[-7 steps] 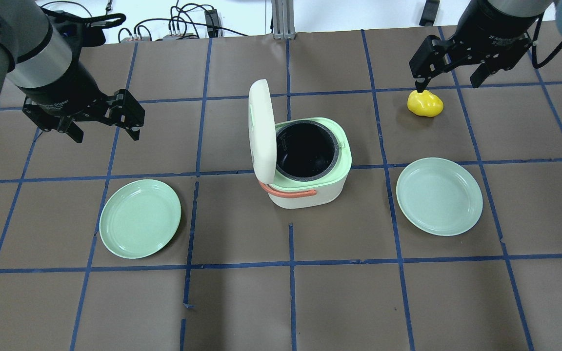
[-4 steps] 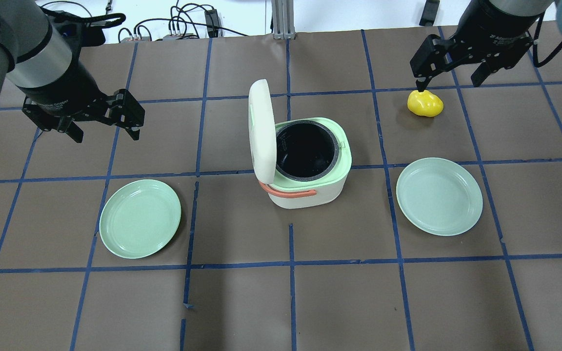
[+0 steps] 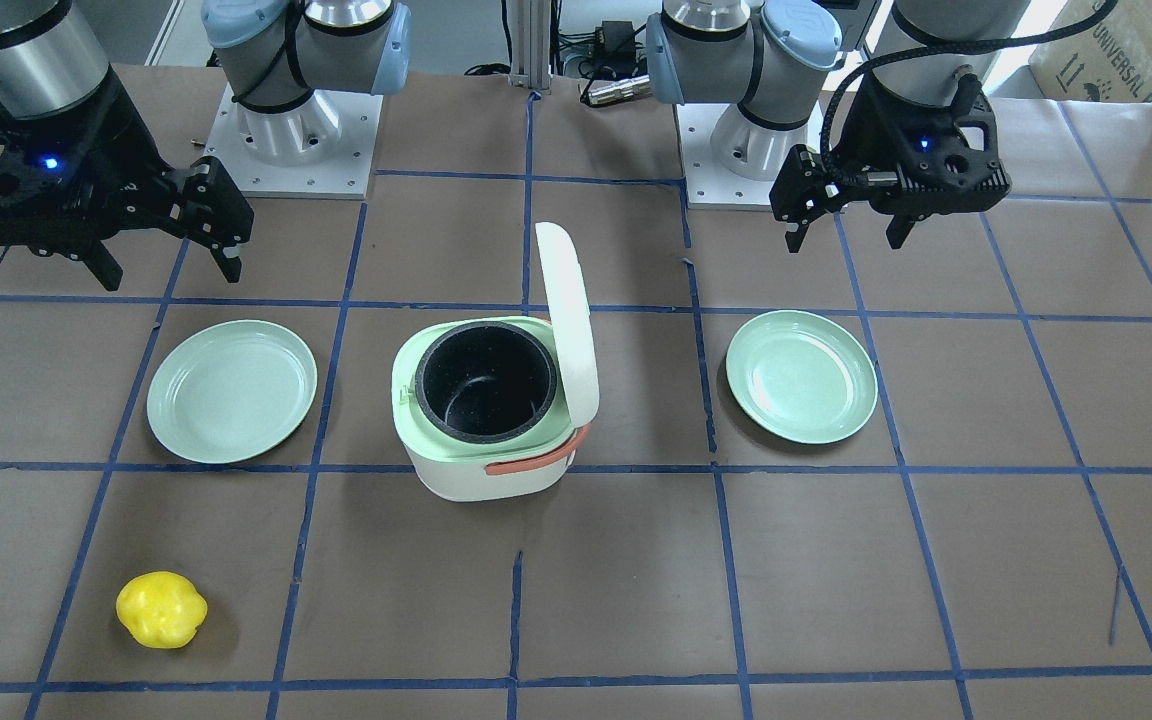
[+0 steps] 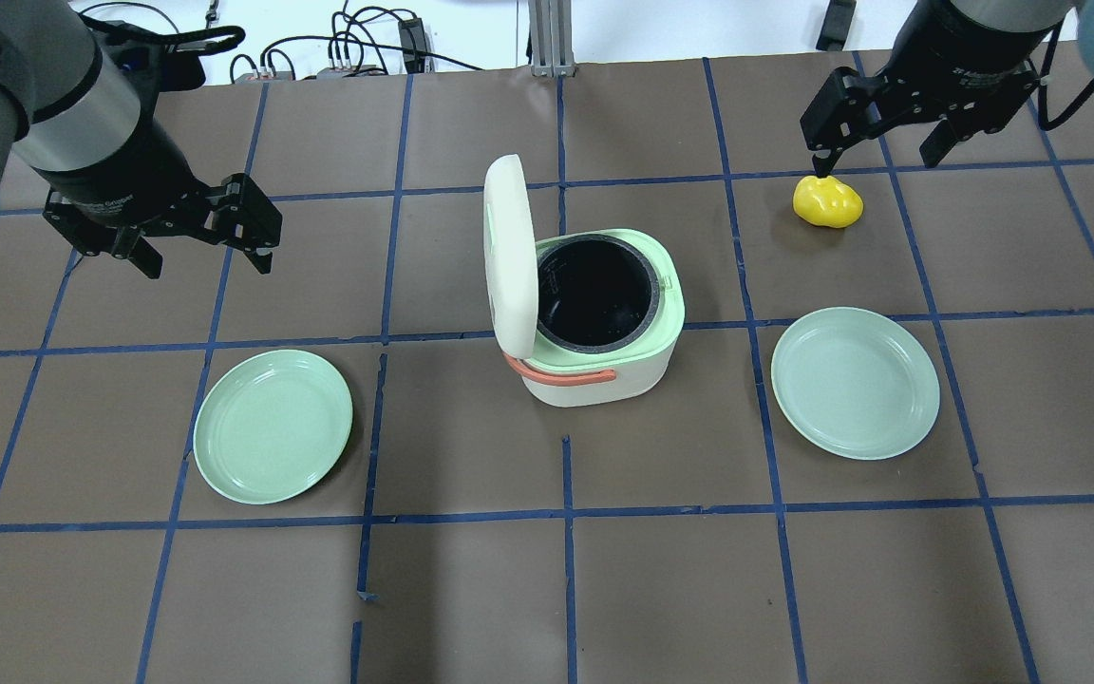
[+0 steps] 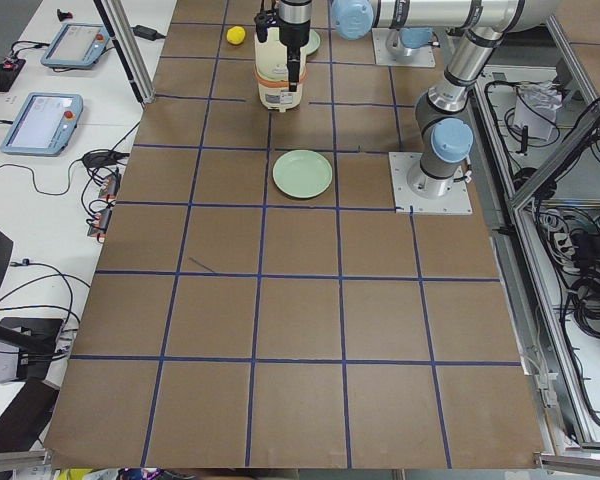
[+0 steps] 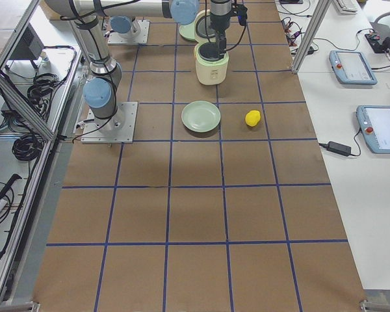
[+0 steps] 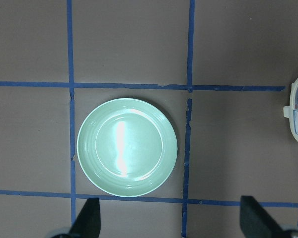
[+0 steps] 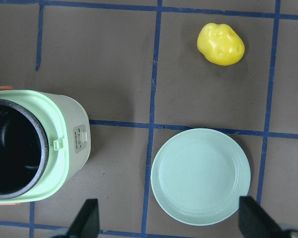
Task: Press rice cooker button
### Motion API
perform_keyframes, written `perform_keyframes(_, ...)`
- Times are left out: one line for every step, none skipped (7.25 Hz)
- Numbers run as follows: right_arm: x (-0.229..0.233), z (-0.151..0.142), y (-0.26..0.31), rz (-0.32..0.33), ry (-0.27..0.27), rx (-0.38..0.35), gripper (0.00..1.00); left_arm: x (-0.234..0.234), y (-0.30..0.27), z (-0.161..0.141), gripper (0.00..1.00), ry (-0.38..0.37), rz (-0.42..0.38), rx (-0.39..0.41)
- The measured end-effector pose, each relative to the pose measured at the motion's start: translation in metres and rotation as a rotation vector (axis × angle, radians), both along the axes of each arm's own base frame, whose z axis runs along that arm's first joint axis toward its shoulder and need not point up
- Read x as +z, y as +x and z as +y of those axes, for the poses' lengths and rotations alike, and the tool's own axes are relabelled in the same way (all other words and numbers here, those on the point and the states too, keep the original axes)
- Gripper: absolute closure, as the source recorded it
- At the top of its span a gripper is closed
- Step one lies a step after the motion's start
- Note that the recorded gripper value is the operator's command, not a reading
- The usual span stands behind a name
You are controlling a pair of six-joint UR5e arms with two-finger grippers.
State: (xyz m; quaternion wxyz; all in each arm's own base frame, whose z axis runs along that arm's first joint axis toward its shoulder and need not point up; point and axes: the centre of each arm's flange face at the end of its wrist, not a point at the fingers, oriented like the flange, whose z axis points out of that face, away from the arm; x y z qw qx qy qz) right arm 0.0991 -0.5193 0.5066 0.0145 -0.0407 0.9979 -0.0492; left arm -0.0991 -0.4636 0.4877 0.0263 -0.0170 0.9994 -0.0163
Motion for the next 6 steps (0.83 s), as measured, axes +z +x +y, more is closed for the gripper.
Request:
perform_keyframes(-0.001,-0.008,0.000,0.001,-0.006,0.002,0.01,0.000,0.000,0.000,0.00,0.000,0.000,0.000)
perform_keyframes(-0.004,-0.015,-0.001,0.001,-0.006,0.002,0.01,0.000,0.000,0.000,0.00,0.000,0.000,0.000)
perform_keyframes(-0.004,-0.018,0.000,0.000,-0.006,0.001,0.01,0.000,0.000,0.000,0.00,-0.001,0.000,0.000)
perform_keyframes(-0.004,-0.019,0.000,0.000,-0.008,0.001,0.01,0.000,0.000,0.000,0.00,0.000,0.000,0.000)
perform_keyframes(-0.004,-0.019,0.001,-0.001,-0.008,0.002,0.01,0.000,0.000,0.000,0.00,0.000,0.000,0.000)
perform_keyframes(-0.006,-0.018,0.002,-0.001,-0.006,0.002,0.01,0.000,0.000,0.000,0.00,0.000,0.000,0.000)
